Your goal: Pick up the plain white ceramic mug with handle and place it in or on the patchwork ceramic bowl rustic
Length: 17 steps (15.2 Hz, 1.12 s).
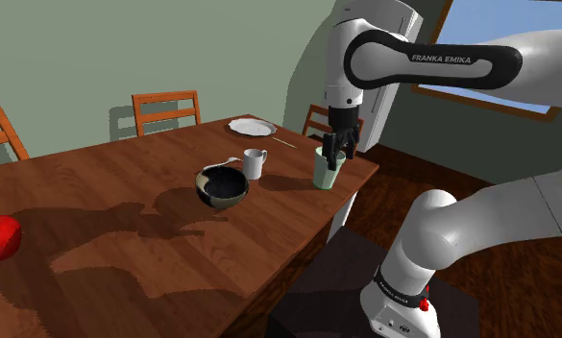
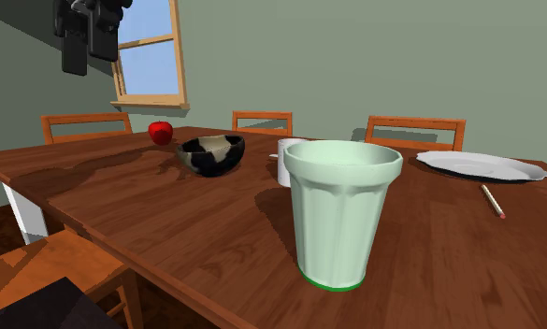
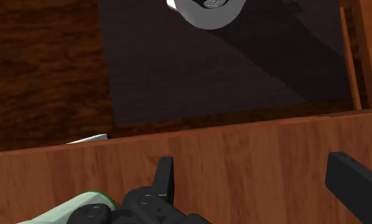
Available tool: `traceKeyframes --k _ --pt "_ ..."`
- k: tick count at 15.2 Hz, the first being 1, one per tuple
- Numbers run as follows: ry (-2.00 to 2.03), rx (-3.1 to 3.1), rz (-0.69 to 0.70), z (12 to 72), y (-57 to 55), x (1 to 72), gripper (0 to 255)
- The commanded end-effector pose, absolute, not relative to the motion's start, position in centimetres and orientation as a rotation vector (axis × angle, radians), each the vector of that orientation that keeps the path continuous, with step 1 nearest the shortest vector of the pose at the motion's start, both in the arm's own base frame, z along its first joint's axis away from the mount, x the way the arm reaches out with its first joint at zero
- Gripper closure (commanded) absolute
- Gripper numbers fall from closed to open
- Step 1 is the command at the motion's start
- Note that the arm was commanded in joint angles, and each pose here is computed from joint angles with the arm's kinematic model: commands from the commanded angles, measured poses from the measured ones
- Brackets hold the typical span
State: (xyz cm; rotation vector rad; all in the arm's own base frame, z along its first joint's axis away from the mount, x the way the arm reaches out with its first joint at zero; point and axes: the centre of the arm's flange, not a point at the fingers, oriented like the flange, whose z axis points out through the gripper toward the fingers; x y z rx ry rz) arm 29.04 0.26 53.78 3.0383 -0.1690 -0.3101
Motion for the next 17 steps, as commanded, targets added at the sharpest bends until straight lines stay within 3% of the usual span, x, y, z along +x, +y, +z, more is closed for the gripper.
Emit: traceKeyframes --k 1,17 --pt "-0.169 3.038 -0.31 53.8 0.3 29.0 0" --pt "0.128 3.063 -0.282 46.9 -2.9 48.3 0"
